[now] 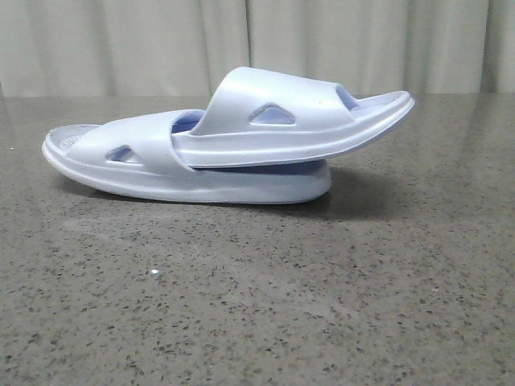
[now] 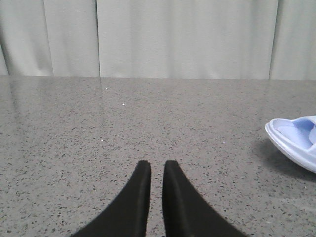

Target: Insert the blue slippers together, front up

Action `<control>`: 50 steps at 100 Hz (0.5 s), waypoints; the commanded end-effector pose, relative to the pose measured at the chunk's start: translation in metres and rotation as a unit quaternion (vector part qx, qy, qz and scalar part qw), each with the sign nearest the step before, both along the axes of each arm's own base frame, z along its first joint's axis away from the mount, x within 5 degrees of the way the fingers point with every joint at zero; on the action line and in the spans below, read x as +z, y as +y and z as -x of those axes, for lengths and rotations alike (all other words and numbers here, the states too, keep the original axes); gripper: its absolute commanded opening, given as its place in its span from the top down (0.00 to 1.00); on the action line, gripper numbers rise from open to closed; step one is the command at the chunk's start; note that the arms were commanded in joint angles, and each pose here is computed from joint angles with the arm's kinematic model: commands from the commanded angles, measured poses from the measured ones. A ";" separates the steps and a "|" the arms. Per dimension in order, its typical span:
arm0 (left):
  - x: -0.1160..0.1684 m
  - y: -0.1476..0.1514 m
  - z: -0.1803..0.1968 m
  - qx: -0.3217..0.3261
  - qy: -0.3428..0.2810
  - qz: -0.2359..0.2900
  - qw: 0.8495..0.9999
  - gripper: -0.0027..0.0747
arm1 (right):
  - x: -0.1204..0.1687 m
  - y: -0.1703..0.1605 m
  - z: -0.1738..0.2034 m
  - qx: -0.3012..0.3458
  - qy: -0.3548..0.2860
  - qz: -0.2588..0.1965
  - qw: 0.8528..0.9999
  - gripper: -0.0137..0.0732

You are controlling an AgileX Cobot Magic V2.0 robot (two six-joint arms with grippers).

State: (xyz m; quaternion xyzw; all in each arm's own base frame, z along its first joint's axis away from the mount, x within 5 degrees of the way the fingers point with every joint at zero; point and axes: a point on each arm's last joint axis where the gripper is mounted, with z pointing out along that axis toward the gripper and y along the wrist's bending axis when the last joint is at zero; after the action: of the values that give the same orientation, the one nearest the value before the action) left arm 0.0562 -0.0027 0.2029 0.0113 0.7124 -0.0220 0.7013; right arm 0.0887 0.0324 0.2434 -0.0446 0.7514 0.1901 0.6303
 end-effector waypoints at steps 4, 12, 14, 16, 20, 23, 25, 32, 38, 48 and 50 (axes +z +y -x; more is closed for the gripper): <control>0.005 0.000 0.002 0.002 -0.047 0.006 0.999 0.95 | 0.009 -0.001 -0.001 -0.007 -0.014 -0.001 1.000 0.93; 0.005 0.000 0.002 0.002 -0.047 0.006 0.999 0.95 | 0.009 -0.003 -0.002 -0.016 -0.016 -0.001 1.000 0.93; 0.005 0.000 0.002 0.002 -0.047 0.006 0.999 0.95 | 0.009 -0.003 -0.002 -0.018 -0.016 0.000 1.000 0.93; 0.005 0.000 0.002 0.002 -0.047 0.006 0.999 0.95 | 0.010 -0.004 -0.002 -0.024 -0.017 0.000 1.000 0.93; 0.005 0.000 0.002 0.002 -0.047 0.006 0.999 0.95 | 0.010 -0.005 -0.002 -0.028 -0.021 0.010 0.999 0.93; 0.005 0.000 0.002 0.002 -0.047 0.006 0.999 0.95 | 0.010 -0.005 -0.003 -0.028 -0.029 0.030 0.999 0.93; 0.005 0.000 0.002 0.002 -0.047 0.006 0.999 0.95 | 0.010 -0.005 -0.003 -0.025 -0.036 0.053 0.998 0.93; 0.005 0.000 0.002 0.002 -0.047 0.006 0.999 0.95 | 0.012 -0.009 -0.004 -0.042 -0.052 0.071 0.995 0.93; 0.005 0.000 0.002 0.002 -0.047 0.006 0.999 0.95 | 0.012 -0.011 -0.004 -0.061 -0.060 0.051 0.995 0.93; 0.005 0.000 0.002 0.002 -0.047 0.006 0.999 0.95 | 0.005 -0.013 -0.004 -0.066 -0.081 0.078 0.992 0.93; 0.005 0.000 0.002 0.002 -0.047 0.006 0.999 0.95 | 0.003 -0.013 -0.004 -0.068 -0.079 0.077 0.992 0.93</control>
State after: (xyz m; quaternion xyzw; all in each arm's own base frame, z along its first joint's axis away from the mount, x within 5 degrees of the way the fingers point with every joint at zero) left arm 0.0562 -0.0027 0.2029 0.0113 0.7124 -0.0220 0.7013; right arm 0.0917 0.0227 0.2393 -0.0554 0.7412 0.1103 0.6598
